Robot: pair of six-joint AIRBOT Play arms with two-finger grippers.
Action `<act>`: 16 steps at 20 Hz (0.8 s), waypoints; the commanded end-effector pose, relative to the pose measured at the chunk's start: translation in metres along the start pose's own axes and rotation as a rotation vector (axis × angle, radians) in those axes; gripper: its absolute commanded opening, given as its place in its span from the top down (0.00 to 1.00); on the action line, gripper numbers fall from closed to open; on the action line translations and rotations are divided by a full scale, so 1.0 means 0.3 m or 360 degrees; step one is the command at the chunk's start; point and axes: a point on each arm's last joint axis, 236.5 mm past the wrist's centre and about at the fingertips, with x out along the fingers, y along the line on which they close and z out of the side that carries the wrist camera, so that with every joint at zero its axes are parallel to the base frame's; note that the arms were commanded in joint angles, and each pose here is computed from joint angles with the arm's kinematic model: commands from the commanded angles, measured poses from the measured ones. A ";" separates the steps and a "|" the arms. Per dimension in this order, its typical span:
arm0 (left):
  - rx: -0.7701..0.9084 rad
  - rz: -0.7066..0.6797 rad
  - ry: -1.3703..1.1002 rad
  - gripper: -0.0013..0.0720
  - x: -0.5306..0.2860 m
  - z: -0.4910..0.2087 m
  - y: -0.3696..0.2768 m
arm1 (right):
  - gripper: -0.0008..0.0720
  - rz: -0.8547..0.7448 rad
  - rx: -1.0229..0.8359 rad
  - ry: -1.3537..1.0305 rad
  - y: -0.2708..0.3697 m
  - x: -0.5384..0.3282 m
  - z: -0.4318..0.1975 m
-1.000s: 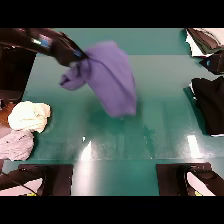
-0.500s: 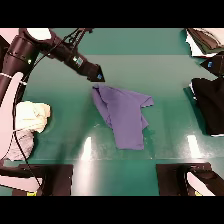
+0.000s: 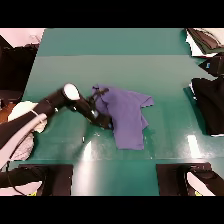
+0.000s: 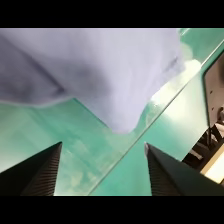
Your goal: Fold the shirts.
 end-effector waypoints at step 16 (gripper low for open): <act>0.0123 0.0078 -0.0297 0.95 -0.130 0.057 -0.057 | 0.96 0.0107 -0.0004 0.0387 -0.004 0.173 -0.177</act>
